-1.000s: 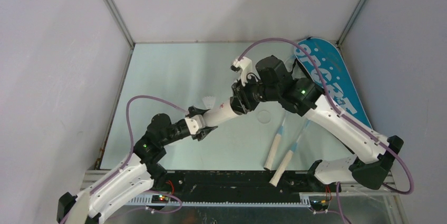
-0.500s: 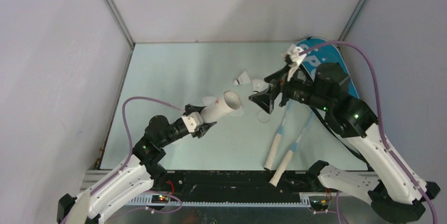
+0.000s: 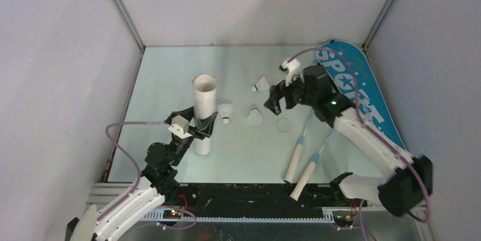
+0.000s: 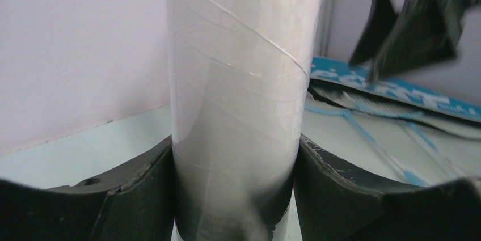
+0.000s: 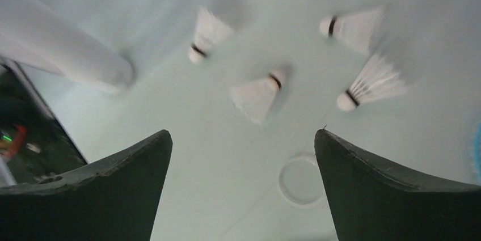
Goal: Pack up the badminton gear
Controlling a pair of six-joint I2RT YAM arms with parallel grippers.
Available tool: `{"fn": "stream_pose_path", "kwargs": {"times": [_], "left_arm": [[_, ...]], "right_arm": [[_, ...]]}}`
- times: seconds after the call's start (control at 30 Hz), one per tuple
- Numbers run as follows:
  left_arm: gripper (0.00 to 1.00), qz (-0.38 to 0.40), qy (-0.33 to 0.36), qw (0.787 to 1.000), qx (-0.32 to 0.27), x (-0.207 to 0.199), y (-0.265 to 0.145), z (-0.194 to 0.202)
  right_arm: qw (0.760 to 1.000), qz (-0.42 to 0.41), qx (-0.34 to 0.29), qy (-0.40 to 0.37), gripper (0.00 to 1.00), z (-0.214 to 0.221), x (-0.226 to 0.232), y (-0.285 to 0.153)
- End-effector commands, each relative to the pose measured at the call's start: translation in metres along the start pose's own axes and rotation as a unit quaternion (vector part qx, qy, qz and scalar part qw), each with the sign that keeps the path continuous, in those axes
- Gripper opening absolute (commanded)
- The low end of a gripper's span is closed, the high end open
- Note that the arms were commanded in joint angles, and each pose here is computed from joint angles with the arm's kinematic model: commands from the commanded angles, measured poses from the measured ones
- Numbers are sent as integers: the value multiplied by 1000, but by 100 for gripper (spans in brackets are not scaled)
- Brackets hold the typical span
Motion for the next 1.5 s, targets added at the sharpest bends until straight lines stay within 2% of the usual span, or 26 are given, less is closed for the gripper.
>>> {"fn": "stream_pose_path", "kwargs": {"times": [0.0, 0.1, 0.13, 0.2, 0.33, 0.53, 0.77, 0.83, 1.03, 1.1, 1.13, 1.2, 1.33, 1.47], "left_arm": [[67, -105, -65, 988, -89, 17, -4, -19], [67, -95, -66, 990, -78, 13, -7, -10], [67, -94, -67, 990, -76, 13, -8, -9], [67, -83, -62, 992, -65, 10, -9, -6], [67, -55, -42, 996, -52, 6, -10, -5], [66, -53, -25, 997, -42, 7, -13, -2], [66, -32, -20, 999, -33, 4, -11, -2], [66, -28, -19, 999, -27, 3, -10, -1], [66, -24, -17, 999, -22, 2, -10, 0], [66, -23, -16, 999, -22, 2, -10, 0], [66, -22, -15, 999, -21, 2, -10, 0], [66, -17, -12, 1000, -16, 1, -10, 2], [66, -6, -5, 1000, -11, 0, -10, 2], [66, 55, 23, 998, -8, -10, -10, 2]], "right_arm": [[994, -22, 56, -89, 99, 38, -29, 56], [982, -39, 91, -162, 99, 61, -31, 90], [975, -7, 103, -195, 99, 70, -40, 101], [960, 10, 103, -259, 99, 78, -40, 120], [933, 12, 114, -340, 99, 97, -40, 149], [915, 22, 121, -385, 98, 111, -41, 167], [911, 3, 108, -398, 87, 111, -40, 176], [909, 1, 118, -399, 82, 113, -41, 178], [899, 8, 160, -407, 56, 120, -47, 181], [899, 8, 161, -408, 43, 119, -47, 181], [900, 8, 158, -406, 32, 118, -45, 180], [904, 6, 148, -402, 19, 112, -41, 177], [909, 2, 135, -395, 7, 99, -26, 163], [931, -10, 125, -344, 1, 83, -11, 136]]}}
Point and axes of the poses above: each gripper's point midway between its finger pads, its own y axis out along the fingers, its own x axis along the line the jaws close on, z = x × y, the point moved 8 cm from there along -y, back along the fingers, and after that the axes turned 9 degrees about y, right-handed, at the moved point
